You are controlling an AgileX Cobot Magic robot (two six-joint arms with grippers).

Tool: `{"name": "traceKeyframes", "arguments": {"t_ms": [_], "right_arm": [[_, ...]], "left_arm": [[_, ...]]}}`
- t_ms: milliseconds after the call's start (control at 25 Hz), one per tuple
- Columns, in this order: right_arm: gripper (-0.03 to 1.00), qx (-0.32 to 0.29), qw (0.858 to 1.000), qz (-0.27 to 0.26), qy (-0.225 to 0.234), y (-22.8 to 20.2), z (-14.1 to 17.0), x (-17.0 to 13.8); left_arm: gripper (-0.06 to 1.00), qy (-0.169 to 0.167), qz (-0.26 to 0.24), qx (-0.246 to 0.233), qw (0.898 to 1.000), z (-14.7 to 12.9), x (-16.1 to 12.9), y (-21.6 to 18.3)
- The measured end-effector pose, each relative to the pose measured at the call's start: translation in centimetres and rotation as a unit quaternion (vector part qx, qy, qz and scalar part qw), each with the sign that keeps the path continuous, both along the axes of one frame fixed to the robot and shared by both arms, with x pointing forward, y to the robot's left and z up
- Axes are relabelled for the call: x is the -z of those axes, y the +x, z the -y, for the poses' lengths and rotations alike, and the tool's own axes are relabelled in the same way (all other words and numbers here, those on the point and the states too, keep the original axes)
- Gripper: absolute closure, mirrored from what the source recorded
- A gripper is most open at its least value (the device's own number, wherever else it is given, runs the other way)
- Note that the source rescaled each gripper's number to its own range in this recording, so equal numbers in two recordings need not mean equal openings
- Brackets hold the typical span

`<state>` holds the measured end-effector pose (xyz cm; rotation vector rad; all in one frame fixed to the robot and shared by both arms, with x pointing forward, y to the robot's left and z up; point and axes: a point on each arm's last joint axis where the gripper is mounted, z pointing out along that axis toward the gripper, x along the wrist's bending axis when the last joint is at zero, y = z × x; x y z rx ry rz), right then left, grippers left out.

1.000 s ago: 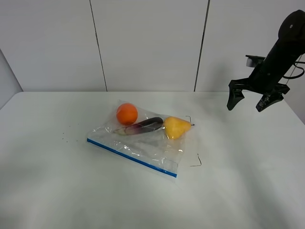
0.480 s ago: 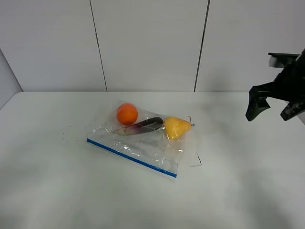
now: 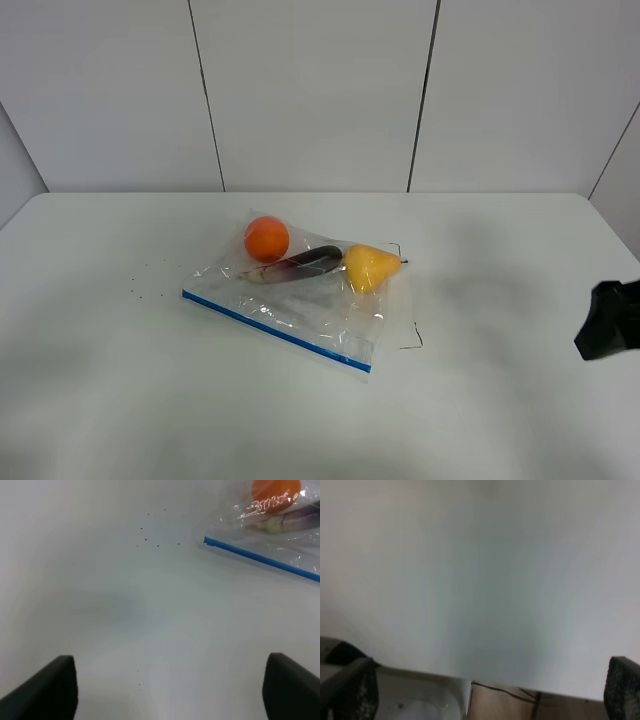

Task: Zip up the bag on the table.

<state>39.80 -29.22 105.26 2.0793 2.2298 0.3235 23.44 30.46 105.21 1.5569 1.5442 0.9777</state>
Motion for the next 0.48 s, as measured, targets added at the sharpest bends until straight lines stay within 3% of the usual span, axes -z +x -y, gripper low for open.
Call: {"name": "traceKeyframes", "arguments": {"t_ms": [240,480], "right_arm": [[-0.03,0.008,0.995,0.102,-0.003,-5.8,-0.1,0.3],[-0.03,0.016,0.968,0.249,-0.004,-9.9,-0.1,0.3]], "left_arm": [[-0.02,0.0,0.0,0.0,1.0,0.0,0.0,0.0],[-0.02,0.0,0.0,0.0,1.0,0.0,0.0,0.0]]}}
